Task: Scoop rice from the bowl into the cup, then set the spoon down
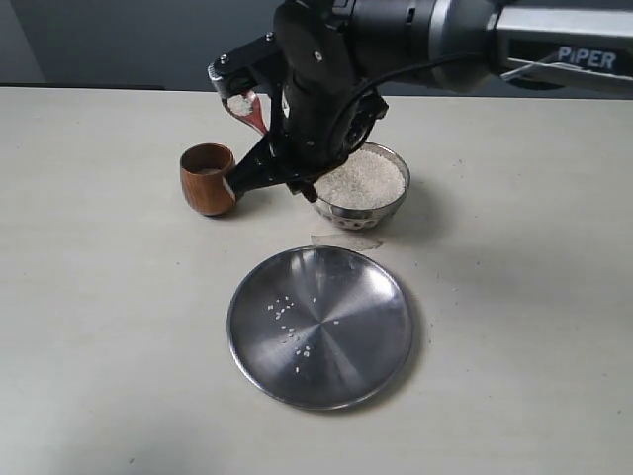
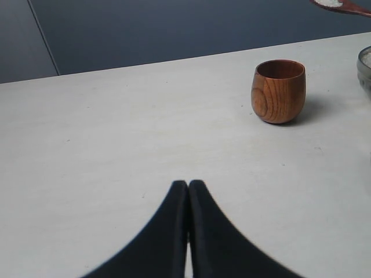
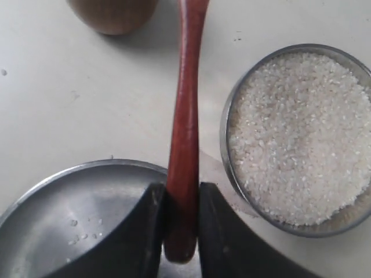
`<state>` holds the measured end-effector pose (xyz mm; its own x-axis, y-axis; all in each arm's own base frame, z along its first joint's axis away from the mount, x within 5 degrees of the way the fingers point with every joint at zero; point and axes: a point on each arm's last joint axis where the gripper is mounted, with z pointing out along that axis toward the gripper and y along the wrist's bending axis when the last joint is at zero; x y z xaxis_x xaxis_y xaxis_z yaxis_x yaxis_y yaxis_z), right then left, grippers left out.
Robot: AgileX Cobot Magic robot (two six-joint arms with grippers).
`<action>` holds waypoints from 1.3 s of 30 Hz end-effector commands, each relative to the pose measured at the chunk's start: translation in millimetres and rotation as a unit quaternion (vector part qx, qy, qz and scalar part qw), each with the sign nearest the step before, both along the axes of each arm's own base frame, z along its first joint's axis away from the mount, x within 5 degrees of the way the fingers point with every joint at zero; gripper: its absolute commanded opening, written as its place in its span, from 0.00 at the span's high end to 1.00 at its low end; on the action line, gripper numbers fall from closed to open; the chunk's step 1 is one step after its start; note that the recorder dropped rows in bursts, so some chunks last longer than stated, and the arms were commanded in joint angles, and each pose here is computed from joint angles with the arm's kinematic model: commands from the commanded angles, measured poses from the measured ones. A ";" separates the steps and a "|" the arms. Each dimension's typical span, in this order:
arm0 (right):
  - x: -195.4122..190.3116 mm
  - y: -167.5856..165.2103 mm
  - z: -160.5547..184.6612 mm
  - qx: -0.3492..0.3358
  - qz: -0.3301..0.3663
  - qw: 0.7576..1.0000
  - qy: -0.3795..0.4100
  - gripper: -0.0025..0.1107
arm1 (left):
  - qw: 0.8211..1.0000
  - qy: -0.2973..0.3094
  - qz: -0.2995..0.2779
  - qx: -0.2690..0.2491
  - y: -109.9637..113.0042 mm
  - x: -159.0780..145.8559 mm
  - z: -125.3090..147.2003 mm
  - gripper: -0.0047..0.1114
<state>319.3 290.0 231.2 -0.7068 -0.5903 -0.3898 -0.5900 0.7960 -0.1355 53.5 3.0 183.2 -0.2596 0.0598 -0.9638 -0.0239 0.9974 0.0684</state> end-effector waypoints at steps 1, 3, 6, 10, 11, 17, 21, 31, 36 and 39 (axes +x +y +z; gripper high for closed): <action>3.5 10.0 -6.4 -0.026 0.023 0.999 -0.018 0.98 | 1.000 -0.002 -0.001 0.002 0.0 -0.1 -1.1 0.96; 7.3 12.7 -9.2 -0.038 0.026 0.999 -0.024 0.98 | 1.000 -0.002 -0.001 0.002 0.0 -0.1 -1.1 0.96; 13.2 15.6 -14.4 -0.056 0.026 0.998 -0.025 0.98 | 1.000 -0.002 -0.001 0.002 0.0 -0.1 -1.1 0.96; 18.6 18.7 -19.8 -0.067 0.034 0.997 -0.034 0.98 | 1.000 -0.002 -0.001 0.002 0.0 -0.1 -1.1 0.96; 19.6 19.3 -20.7 -0.069 0.036 0.996 -0.035 0.98 | 1.000 -0.002 -0.001 0.002 0.0 -0.1 -1.1 0.96; 25.1 24.3 -29.2 -0.095 0.052 0.993 -0.046 0.98 | 1.000 -0.002 -0.001 0.002 0.0 -0.1 -1.1 0.96; 22.2 34.1 -30.5 -0.121 0.076 0.987 -0.072 0.98 | 1.000 -0.002 -0.001 0.002 0.0 -0.1 -1.1 0.96; 19.2 43.7 -47.2 -0.188 0.113 0.970 -0.104 0.98 | 1.000 -0.002 -0.001 0.002 0.0 -0.1 -1.1 0.96; 13.1 55.6 -55.5 -0.232 0.139 0.953 -0.134 0.98 | 1.000 -0.002 -0.001 0.002 0.0 -0.1 -1.1 0.96; 14.1 56.0 -56.8 -0.256 0.140 0.946 -0.142 0.98 | 1.000 -0.002 -0.001 0.002 0.0 -0.1 -1.1 0.96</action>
<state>331.4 347.1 170.7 -0.4047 -0.8988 -0.1683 -0.6707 0.4168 -0.6135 53.5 3.0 183.2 -0.2596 0.0598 -0.9638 -0.0239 0.9974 0.0684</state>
